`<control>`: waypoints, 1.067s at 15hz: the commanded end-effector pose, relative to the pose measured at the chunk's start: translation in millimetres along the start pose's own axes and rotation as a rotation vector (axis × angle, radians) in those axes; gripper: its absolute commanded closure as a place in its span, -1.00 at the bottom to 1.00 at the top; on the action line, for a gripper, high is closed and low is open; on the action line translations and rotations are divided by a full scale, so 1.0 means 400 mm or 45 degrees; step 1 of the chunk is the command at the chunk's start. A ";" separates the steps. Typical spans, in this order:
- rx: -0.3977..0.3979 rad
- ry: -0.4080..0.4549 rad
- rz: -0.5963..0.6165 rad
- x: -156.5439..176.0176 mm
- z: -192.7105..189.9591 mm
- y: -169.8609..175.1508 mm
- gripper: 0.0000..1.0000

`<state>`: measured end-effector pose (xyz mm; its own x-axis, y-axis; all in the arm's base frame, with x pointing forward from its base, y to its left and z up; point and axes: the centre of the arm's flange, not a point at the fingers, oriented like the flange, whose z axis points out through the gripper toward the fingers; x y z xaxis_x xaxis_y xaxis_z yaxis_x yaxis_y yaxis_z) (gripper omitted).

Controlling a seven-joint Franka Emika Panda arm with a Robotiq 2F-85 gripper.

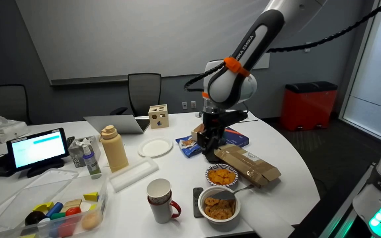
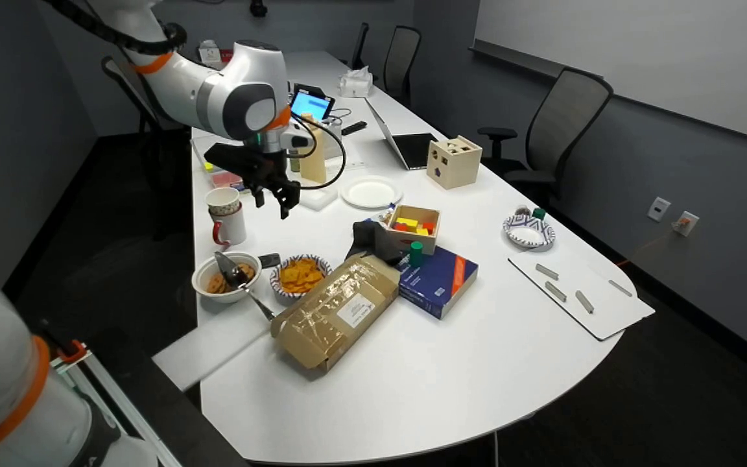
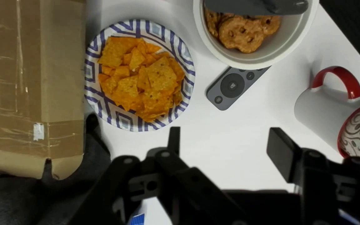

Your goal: Press one button on the black remote control.

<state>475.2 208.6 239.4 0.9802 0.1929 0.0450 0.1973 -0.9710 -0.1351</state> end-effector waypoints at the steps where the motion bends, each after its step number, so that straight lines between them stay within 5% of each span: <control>1: 0.026 -0.006 -0.053 0.066 0.069 -0.021 0.16; 7: 0.008 -0.030 -0.176 0.069 0.186 -0.051 1.00; 16: 0.017 -0.100 -0.184 0.036 0.241 -0.060 1.00</control>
<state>487.5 246.8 152.5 0.9423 0.3348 -0.0007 0.3313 -0.9329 -0.1410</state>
